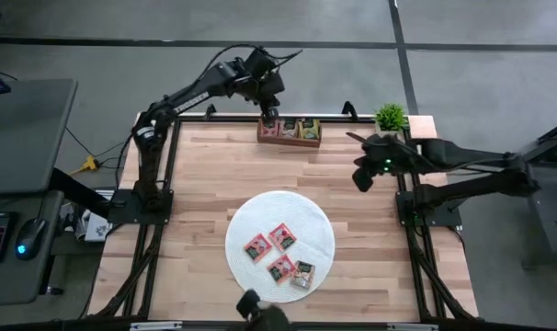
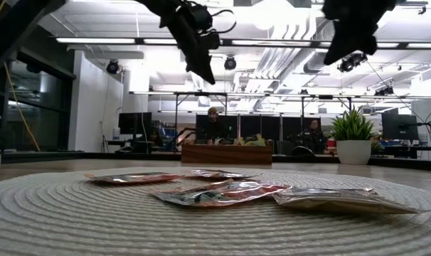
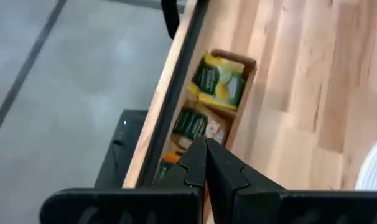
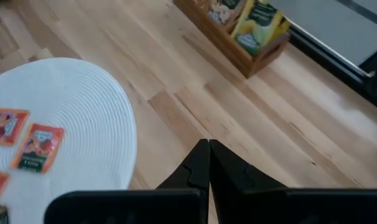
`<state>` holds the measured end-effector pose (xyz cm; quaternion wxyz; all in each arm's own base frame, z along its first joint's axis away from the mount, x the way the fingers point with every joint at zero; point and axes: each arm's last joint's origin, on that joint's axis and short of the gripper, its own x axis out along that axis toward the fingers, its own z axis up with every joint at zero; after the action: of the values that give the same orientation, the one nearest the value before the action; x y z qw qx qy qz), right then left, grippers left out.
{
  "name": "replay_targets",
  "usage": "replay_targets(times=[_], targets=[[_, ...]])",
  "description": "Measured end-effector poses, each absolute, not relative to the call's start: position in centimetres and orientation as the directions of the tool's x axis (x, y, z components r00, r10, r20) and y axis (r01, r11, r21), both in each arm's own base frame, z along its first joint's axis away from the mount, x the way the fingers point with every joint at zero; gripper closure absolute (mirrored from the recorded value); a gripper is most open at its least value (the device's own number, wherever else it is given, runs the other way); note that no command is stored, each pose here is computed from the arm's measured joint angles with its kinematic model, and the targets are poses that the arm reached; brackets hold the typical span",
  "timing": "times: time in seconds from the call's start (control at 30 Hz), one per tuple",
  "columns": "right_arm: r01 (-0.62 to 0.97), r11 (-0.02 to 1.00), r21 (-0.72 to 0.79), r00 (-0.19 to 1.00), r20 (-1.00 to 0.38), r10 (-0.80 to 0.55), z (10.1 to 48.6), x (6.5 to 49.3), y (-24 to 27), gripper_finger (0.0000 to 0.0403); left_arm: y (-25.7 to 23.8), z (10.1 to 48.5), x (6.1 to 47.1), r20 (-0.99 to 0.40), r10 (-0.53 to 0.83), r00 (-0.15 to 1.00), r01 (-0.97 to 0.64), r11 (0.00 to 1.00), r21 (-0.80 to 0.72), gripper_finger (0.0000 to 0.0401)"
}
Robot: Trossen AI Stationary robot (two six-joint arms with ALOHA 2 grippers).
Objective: Pick & Place Tea
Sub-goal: Put the brown tea bag into the middle section of the wooden organizer
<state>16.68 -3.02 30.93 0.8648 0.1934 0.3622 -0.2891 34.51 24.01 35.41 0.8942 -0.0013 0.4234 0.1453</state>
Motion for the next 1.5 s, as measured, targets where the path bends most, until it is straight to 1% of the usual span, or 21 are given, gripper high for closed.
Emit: replay_targets(times=[0.07,0.13,0.23,0.3,0.37,0.47,0.57,0.6,0.7,0.73,0.83,0.93,1.03,1.17,1.27,1.37,1.43,1.5], targets=[[0.644,0.756,0.117,0.564,-0.74,-0.366,31.2,15.7,-2.9,0.0402,22.6,35.2,35.0,-0.738,0.252,0.626,-0.261,0.96,0.107,0.0401],[0.646,0.755,0.115,0.562,-0.741,-0.368,31.4,15.0,-2.8,0.0402,20.6,34.4,35.1,-0.75,0.202,0.629,-0.233,0.97,0.067,0.0401],[0.634,0.764,0.12,0.575,-0.734,-0.362,31.7,14.1,-2.7,0.0402,17.3,32.9,36.2,-0.717,0.169,0.676,-0.217,0.976,0.025,0.0401],[0.617,0.776,0.129,0.591,-0.727,-0.349,31.9,13.8,-2.6,0.0402,14.8,31.5,36.0,-0.736,0.128,0.665,-0.209,0.978,-0.019,0.0401],[0.602,0.785,0.145,0.606,-0.723,-0.331,32.0,13.5,-2.5,0.0402,12.5,30.7,36.4,-0.691,0.121,0.713,-0.21,0.977,-0.046,0.0401],[0.567,0.807,0.162,0.625,-0.723,-0.294,32.1,13.3,-2.4,0.0402,8.3,29.2,35.5,-0.691,0.071,0.719,-0.207,0.972,-0.116,0.0401],[0.533,0.829,0.169,0.633,-0.73,-0.258,32.1,13.4,-2.3,0.0402,4.1,28.0,35.1,-0.655,0.031,0.755,-0.2,0.962,-0.185,0.0401],[0.522,0.836,0.166,0.634,-0.732,-0.25,32.0,13.4,-2.2,0.0402,2.7,27.4,34.6,-0.663,0.017,0.749,-0.199,0.959,-0.201,0.0401],[0.485,0.855,0.182,0.662,-0.715,-0.223,31.4,13.7,-2.2,0.0402,-1.7,26.7,34.5,-0.618,-0.034,0.786,-0.147,0.96,-0.24,0.0401],[0.474,0.859,0.192,0.671,-0.711,-0.211,30.9,13.9,-2.2,0.0402,-3.2,26.4,34.3,-0.621,-0.059,0.781,-0.117,0.964,-0.238,0.0401],[0.425,0.866,0.264,0.721,-0.677,-0.148,29.2,14.6,-2.1,0.0402,-7.2,26.1,33.6,-0.628,-0.129,0.768,-0.014,0.976,-0.218,0.0401],[0.383,0.851,0.361,0.77,-0.633,-0.078,27.2,15.4,-1.9,0.0402,-10.3,25.6,33.4,-0.618,-0.182,0.765,0.078,0.978,-0.193,0.0401],[0.363,0.824,0.435,0.808,-0.588,-0.046,25.4,16.1,-1.5,0.0402,-12.3,24.1,33.2,-0.659,-0.186,0.729,0.138,0.983,-0.126,0.0401],[0.363,0.768,0.528,0.847,-0.53,-0.037,23.4,16.9,-0.7,0.0402,-14.0,23.0,33.3,-0.666,-0.242,0.705,0.222,0.968,-0.117,0.0401],[0.387,0.74,0.55,0.841,-0.54,-0.039,22.6,17.3,0.4,0.0402,-14.9,22.0,34.3,-0.637,-0.312,0.705,0.311,0.943,-0.117,0.0401],[0.414,0.719,0.559,0.83,-0.555,-0.046,22.2,17.7,1.6,0.0402,-15.1,21.0,34.9,-0.624,-0.352,0.697,0.376,0.921,-0.099,0.0401],[0.415,0.701,0.58,0.837,-0.545,-0.044,22.1,18.0,2.5,0.0403,-15.4,21.0,35.5,-0.605,-0.363,0.709,0.392,0.916,-0.091,0.0401],[0.421,0.696,0.581,0.829,-0.559,-0.034,21.7,18.3,3.3,0.0403,-15.6,20.3,36.0,-0.617,-0.359,0.701,0.406,0.911,-0.07,0.0401]])
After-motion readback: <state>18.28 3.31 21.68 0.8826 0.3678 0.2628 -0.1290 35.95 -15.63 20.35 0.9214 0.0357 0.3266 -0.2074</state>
